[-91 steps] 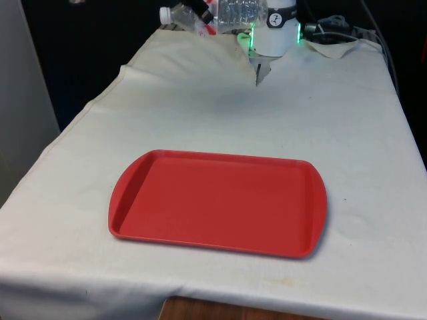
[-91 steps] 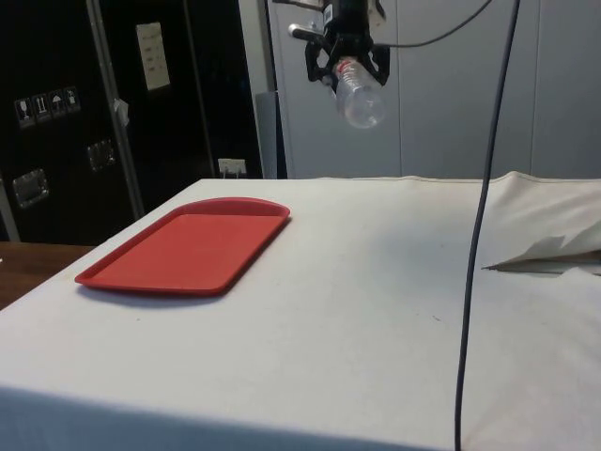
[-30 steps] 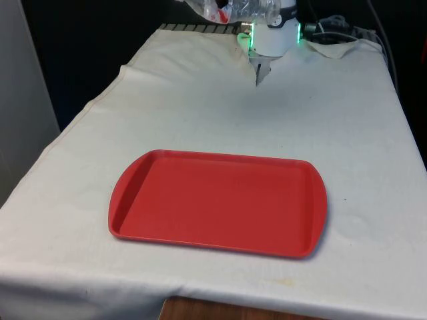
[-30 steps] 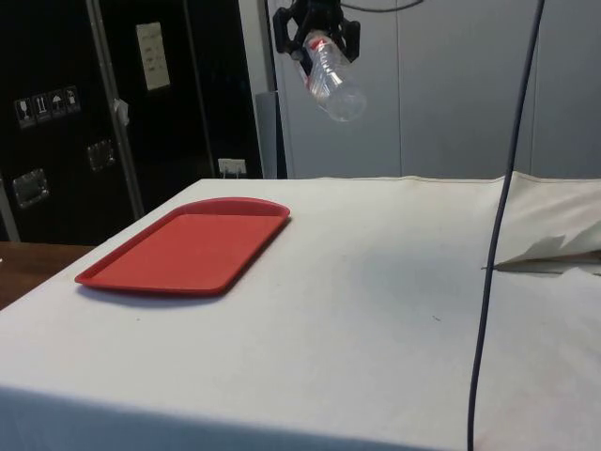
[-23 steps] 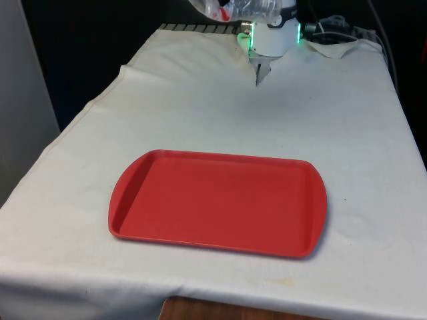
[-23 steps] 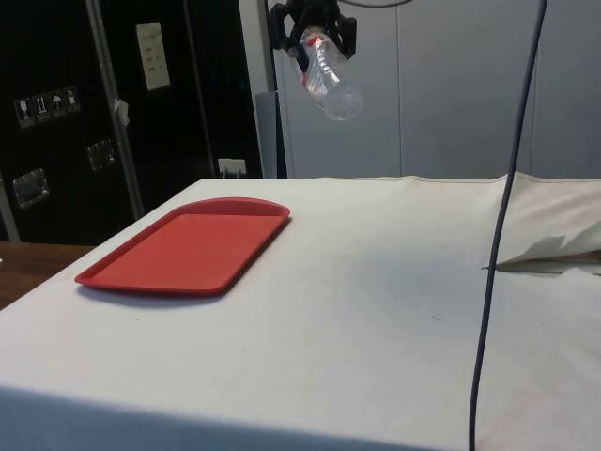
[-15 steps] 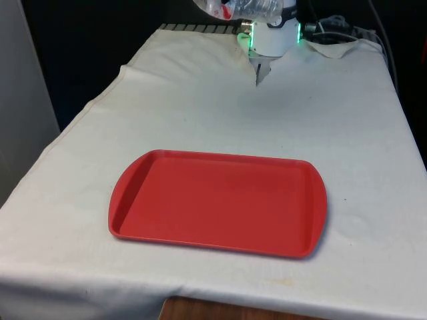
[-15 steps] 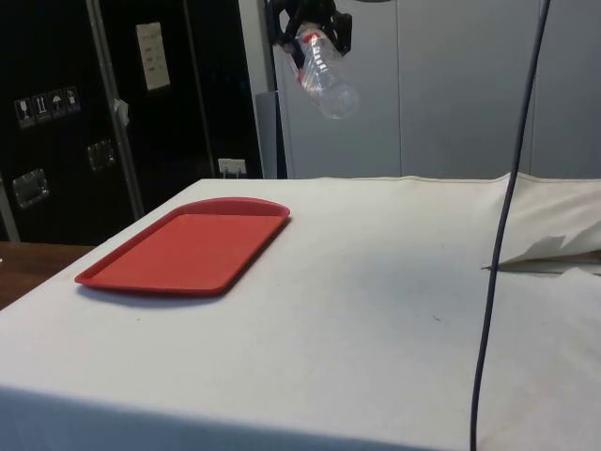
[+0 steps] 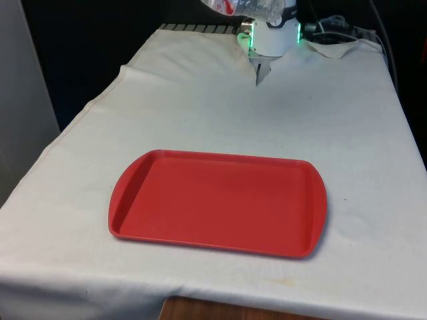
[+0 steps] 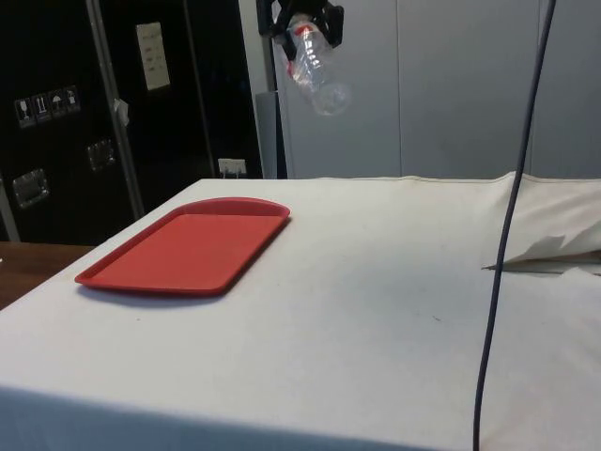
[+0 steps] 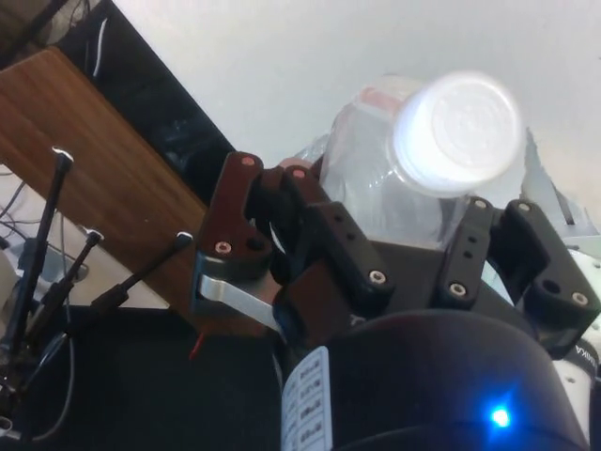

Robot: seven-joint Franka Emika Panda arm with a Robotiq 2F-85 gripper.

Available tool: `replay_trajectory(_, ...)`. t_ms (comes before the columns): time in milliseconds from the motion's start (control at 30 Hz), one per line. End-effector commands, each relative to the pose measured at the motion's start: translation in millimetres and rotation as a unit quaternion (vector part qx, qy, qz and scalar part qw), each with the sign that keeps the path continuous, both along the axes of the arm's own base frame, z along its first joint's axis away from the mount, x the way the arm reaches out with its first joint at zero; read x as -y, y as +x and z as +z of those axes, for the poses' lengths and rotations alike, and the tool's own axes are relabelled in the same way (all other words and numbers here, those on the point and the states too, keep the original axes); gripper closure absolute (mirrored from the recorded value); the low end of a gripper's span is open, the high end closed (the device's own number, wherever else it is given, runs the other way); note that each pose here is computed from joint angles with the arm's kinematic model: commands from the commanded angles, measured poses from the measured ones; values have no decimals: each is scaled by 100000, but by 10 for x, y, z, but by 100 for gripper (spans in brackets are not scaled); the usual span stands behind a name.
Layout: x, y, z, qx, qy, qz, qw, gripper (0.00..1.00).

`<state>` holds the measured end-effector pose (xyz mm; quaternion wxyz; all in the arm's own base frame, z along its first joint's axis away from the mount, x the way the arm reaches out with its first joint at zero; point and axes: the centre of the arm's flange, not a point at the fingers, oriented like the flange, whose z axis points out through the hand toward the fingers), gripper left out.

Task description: Place the bottle upright on the tray.

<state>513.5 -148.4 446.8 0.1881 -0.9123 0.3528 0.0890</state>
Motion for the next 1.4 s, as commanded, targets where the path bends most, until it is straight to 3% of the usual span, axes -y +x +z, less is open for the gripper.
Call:
replay_trajectory(0,-14,3,33,699,-634,28,99996,100)
replay_trajectory(233,-73,38,77,1671,-1001,1052,99975,100)
replay_trajectory(433,-145,78,154,3411,-2389,1886,99895,100)
replay_trajectory(500,-164,91,162,3693,-2661,2143,99873,100)
replay_trajectory(533,-152,91,142,3140,-2108,2166,99905,100)
replay_trajectory(567,-175,99,174,3934,-2842,2265,99856,100)
replay_trajectory(767,-251,146,221,5342,-3693,3257,99736,100)
replay_trajectory(800,-234,144,196,4782,-3112,3190,99786,100)
replay_trajectory(833,-257,150,228,5556,-3857,3378,99714,100)
replay_trajectory(1067,-341,197,285,7210,-4896,4453,99520,100)
replay_trajectory(1100,-332,199,256,6723,-4411,4503,99574,100)
replay_trajectory(1133,-362,206,294,7543,-5138,4807,99467,100)
replay_trajectory(1200,-369,212,307,7820,-5272,4903,99433,100)
replay_trajectory(1367,-430,245,352,9210,-5998,5791,99225,100)
